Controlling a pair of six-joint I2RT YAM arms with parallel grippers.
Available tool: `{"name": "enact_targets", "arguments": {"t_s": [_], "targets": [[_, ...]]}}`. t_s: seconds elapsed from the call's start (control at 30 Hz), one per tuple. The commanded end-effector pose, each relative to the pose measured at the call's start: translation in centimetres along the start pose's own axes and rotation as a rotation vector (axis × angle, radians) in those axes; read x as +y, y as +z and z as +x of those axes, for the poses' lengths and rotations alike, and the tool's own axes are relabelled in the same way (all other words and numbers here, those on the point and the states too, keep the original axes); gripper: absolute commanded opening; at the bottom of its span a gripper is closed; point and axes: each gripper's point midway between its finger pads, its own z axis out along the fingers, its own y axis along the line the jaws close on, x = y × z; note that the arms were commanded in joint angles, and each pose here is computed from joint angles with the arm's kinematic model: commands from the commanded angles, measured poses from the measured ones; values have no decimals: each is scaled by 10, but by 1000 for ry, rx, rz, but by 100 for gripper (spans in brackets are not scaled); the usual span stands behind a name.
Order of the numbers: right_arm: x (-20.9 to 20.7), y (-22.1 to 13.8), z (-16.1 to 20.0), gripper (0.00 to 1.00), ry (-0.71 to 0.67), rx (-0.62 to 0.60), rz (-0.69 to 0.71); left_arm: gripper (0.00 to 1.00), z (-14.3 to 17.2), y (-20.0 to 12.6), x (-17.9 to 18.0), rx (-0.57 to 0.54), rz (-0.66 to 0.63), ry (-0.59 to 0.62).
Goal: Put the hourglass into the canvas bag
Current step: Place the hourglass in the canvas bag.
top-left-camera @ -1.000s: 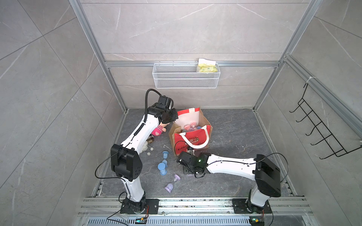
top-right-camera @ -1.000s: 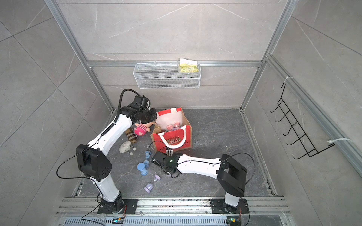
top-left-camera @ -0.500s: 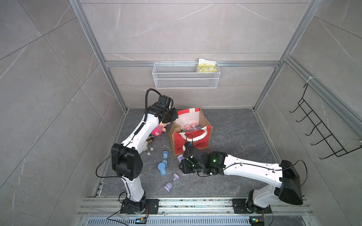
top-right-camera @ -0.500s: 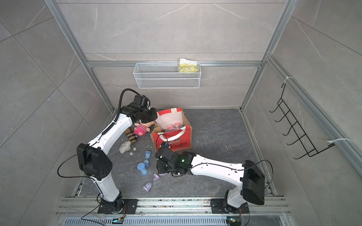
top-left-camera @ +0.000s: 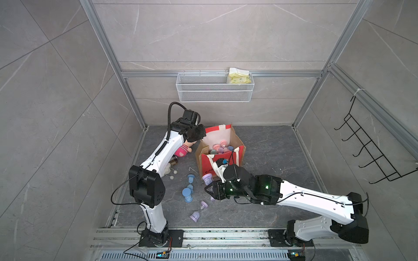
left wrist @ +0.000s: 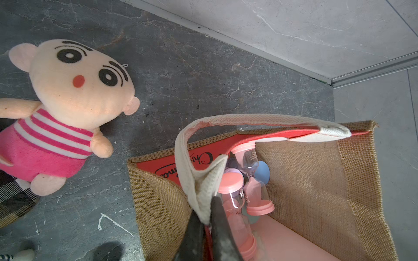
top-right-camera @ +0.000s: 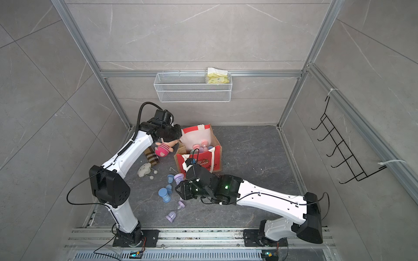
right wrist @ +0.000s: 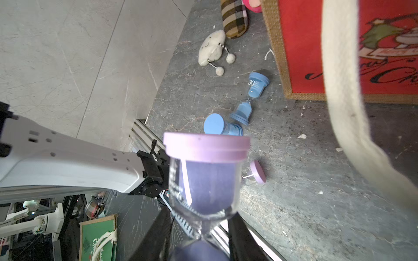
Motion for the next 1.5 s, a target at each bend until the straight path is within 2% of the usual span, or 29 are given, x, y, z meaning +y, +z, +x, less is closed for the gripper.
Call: {"name": "enact_targets", "arguments": {"t_s": [0.0,0.2,0.37,0.6,0.8,1.03,1.23,1.47], "targets": [[17,-26,-19,0,-41,-59,-38,0,-25,-18,-20,-78,64,5],[14,-55,-61,0,-64,-137,18,0,-21,-18,-21,-67,73,2],[-23,-68,-112,0,-22,-216,124,0,-18,-21,-26,-55,94,9],[-70,-45,-175,0,-36,-247,280,0,-24,-29,-25,-76,71,44],[-105,-15,-208,0,-43,-229,383,0,-32,-37,-26,-92,49,74],[-143,30,-214,0,-29,-160,461,0,-28,-37,-21,-95,35,80],[-175,72,-200,0,-33,-60,522,0,-23,-32,-16,-88,30,71],[-212,101,-184,0,-1,17,593,0,-24,-40,-11,-122,11,63]]}}
